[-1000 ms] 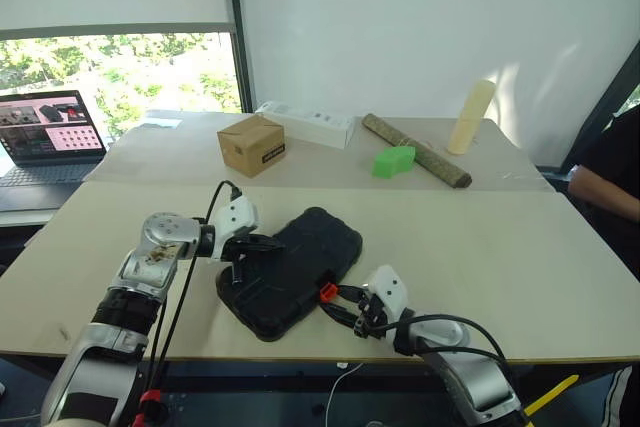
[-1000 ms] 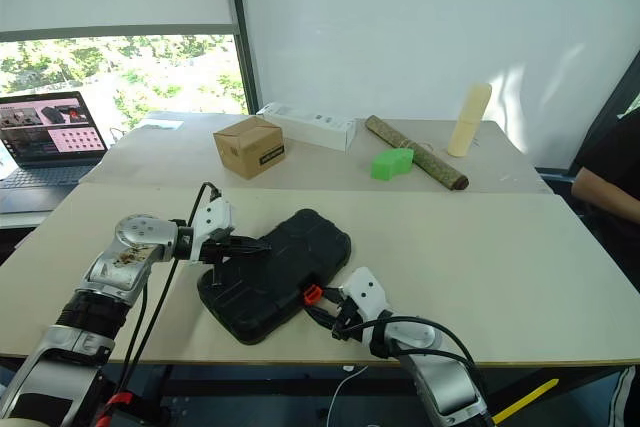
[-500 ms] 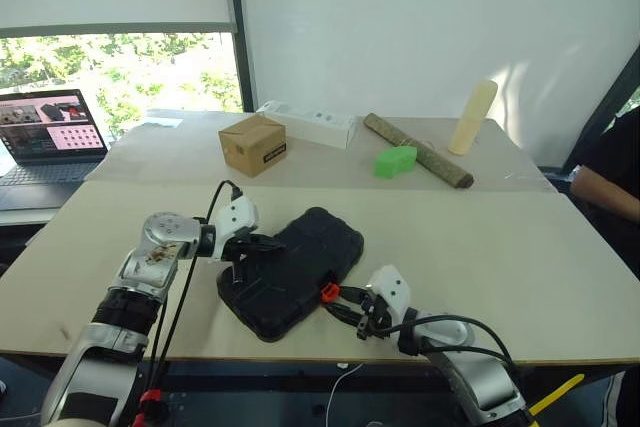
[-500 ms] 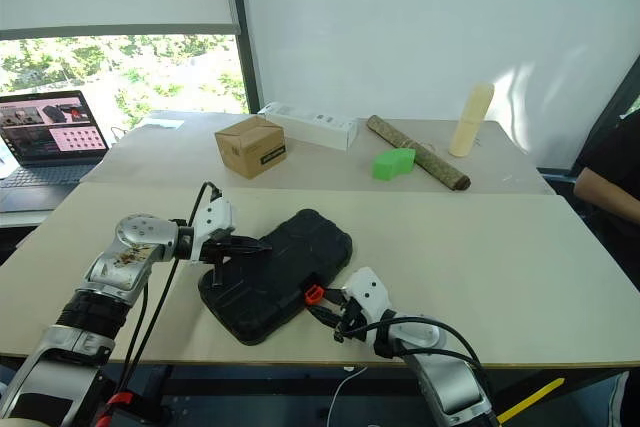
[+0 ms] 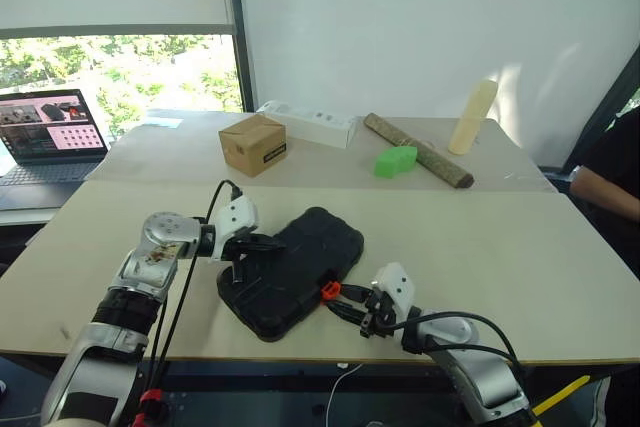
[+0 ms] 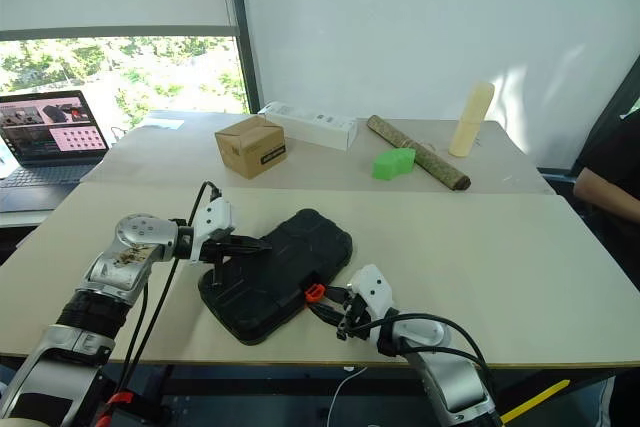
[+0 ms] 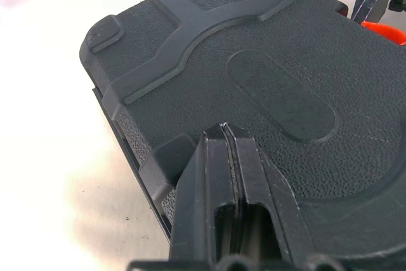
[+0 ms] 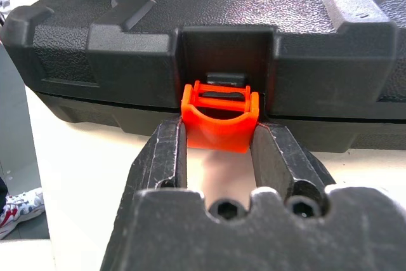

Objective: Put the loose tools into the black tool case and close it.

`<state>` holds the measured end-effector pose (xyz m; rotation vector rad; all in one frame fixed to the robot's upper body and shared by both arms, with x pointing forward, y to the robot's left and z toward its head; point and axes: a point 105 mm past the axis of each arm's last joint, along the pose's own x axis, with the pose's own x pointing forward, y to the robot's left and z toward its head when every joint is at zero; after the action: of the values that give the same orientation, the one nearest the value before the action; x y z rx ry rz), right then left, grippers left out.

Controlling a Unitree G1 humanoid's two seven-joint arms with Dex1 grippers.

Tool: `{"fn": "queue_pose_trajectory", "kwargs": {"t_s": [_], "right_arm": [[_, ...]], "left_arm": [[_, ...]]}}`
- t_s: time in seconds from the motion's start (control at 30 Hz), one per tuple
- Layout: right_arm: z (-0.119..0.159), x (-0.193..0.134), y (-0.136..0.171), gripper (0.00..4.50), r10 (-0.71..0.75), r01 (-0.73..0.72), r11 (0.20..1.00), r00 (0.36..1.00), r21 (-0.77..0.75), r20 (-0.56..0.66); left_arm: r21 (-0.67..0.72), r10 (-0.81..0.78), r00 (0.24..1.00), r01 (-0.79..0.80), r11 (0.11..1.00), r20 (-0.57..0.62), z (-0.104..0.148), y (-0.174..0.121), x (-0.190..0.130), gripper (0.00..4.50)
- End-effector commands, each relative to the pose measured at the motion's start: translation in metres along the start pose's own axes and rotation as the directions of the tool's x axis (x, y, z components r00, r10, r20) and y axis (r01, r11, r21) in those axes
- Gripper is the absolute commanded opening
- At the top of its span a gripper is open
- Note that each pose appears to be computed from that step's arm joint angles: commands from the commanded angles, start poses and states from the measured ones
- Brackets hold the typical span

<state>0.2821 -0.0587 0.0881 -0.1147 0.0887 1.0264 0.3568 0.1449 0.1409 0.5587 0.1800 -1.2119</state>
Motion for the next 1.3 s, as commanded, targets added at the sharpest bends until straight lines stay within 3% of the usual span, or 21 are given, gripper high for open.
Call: {"fn": "queue_pose_trajectory", "kwargs": {"t_s": [0.03,0.23,0.3,0.37,0.53,0.7,0.83,1.13,1.17,1.3], "right_arm": [[0.041,0.001,0.006,1.18,0.049,-0.037,0.995,0.989,-0.094,0.138],[0.049,0.005,0.006,1.18,0.055,-0.043,0.996,0.985,-0.079,0.164],[0.045,0.003,0.005,2.19,0.046,-0.039,0.998,0.988,-0.053,0.145],[0.045,0.001,0.004,2.67,0.038,-0.029,0.998,0.989,-0.062,0.142],[0.041,-0.017,0.009,4.42,0.058,-0.046,0.993,0.993,-0.11,0.107],[0.021,-0.034,0.006,4.42,0.037,-0.033,0.995,0.999,-0.09,0.036],[0.013,-0.033,0.007,3.36,0.041,-0.039,0.994,0.999,-0.105,0.01],[0.014,-0.018,0.001,0.25,0.028,-0.025,0.991,0.999,-0.128,0.027],[0.013,-0.017,0.0,0.06,0.031,-0.028,0.99,0.999,-0.137,0.019],[0.015,-0.011,-0.002,0.06,0.031,-0.026,0.988,0.999,-0.154,0.027]], "left_arm": [[-0.083,-0.075,0.988,0.065,0.994,-0.133,-0.038,-0.019,0.007,0.0],[-0.087,-0.093,0.985,0.081,0.993,-0.145,-0.041,-0.023,0.009,0.0],[-0.088,-0.094,0.985,0.082,0.993,-0.145,-0.041,-0.023,0.009,0.0],[-0.089,-0.094,0.985,0.081,0.993,-0.147,-0.041,-0.023,0.009,0.0],[-0.091,-0.088,0.984,0.075,0.993,-0.152,-0.043,-0.022,0.007,0.0],[-0.09,-0.085,0.985,0.072,0.993,-0.151,-0.042,-0.022,0.006,0.0],[-0.089,-0.085,0.985,0.072,0.993,-0.151,-0.042,-0.022,0.006,0.0],[-0.086,-0.087,0.984,0.075,0.994,-0.155,-0.04,-0.022,0.005,0.0],[-0.086,-0.088,0.984,0.075,0.993,-0.156,-0.04,-0.022,0.005,0.0],[-0.085,-0.091,0.984,0.078,0.993,-0.156,-0.041,-0.023,0.007,0.0]]}}
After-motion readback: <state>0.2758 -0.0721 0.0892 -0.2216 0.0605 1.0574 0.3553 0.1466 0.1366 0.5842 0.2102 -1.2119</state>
